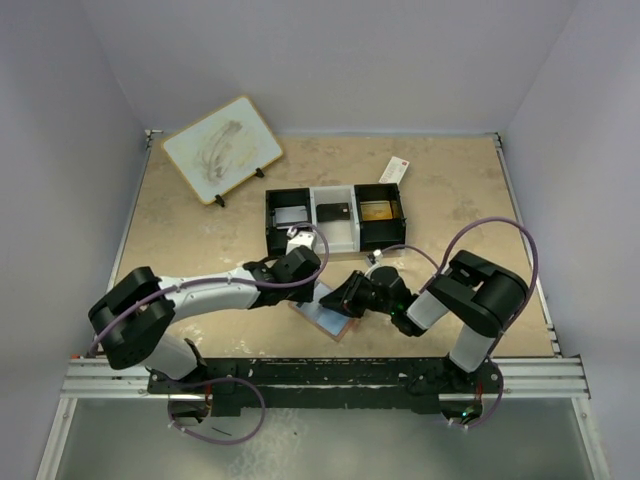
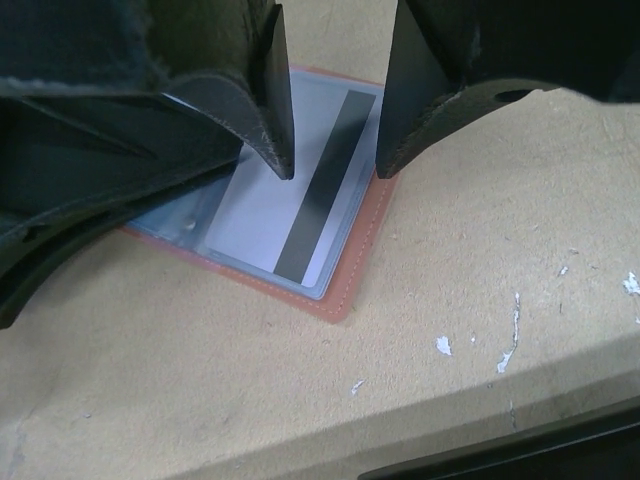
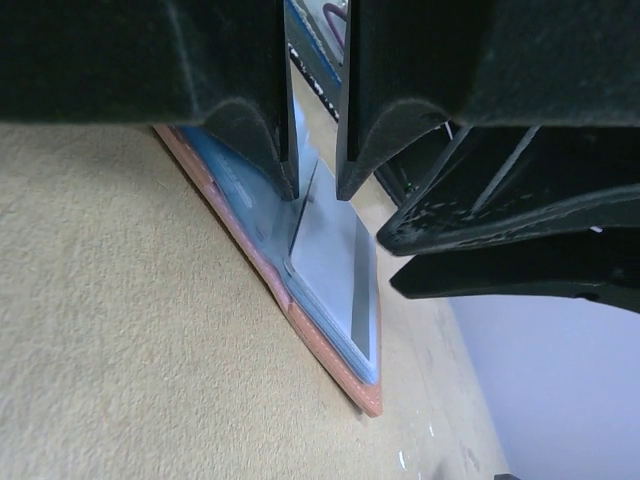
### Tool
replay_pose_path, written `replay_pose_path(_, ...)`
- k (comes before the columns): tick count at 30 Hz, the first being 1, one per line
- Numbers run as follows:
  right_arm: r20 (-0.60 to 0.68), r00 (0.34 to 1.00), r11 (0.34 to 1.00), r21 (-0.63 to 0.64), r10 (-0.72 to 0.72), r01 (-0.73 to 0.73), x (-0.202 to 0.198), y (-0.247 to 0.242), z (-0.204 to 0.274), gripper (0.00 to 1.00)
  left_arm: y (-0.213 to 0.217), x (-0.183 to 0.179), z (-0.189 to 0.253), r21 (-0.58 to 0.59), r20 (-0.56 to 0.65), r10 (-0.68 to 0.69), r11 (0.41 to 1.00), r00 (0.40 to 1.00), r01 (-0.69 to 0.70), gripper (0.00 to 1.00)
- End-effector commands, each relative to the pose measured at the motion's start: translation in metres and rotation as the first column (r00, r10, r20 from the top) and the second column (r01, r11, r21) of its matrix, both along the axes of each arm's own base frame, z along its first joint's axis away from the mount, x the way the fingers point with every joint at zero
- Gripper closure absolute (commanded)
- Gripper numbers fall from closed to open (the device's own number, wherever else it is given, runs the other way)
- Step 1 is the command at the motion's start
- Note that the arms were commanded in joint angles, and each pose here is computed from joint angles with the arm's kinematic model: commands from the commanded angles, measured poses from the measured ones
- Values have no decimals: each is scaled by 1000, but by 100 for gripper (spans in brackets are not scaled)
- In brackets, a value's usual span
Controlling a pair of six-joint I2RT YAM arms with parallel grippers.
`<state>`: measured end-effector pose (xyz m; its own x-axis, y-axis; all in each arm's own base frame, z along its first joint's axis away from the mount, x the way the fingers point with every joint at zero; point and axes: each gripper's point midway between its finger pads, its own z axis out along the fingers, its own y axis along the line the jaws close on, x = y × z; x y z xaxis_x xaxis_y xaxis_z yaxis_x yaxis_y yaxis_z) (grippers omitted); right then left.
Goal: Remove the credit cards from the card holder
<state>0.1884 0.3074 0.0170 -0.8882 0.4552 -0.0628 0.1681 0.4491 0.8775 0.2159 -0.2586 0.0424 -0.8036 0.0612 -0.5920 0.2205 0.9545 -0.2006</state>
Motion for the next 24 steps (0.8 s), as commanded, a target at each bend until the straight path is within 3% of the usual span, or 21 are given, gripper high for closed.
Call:
replay_pose_path(1,-72,997,998,-67,-1,-4,-12,-10,-28,75,-9,6,-6,20,-11,-40,999,999,40,69)
replay_pose_path(5,-77,997,998,-62,-13,8,-9,-9,-29,76,-6,-4,-21,33,-58,-51,998,997,53,79)
replay_pose_path(12,-52,999,1000,-19,8,-9,-5,1,-22,84,-2,-17,-28,6,-94,-68,998,993,69,84)
replay_pose_path(17,-64,998,1000,-2,-15,15,-3,0,-20,75,-4,-23,-24,-19,-108,-94,996,990,92,86)
replay_pose_path(24,-58,992,991,-89,-109,103,8,-13,-27,71,-1,-29,-30,2,-143,-96,995,985,97,89)
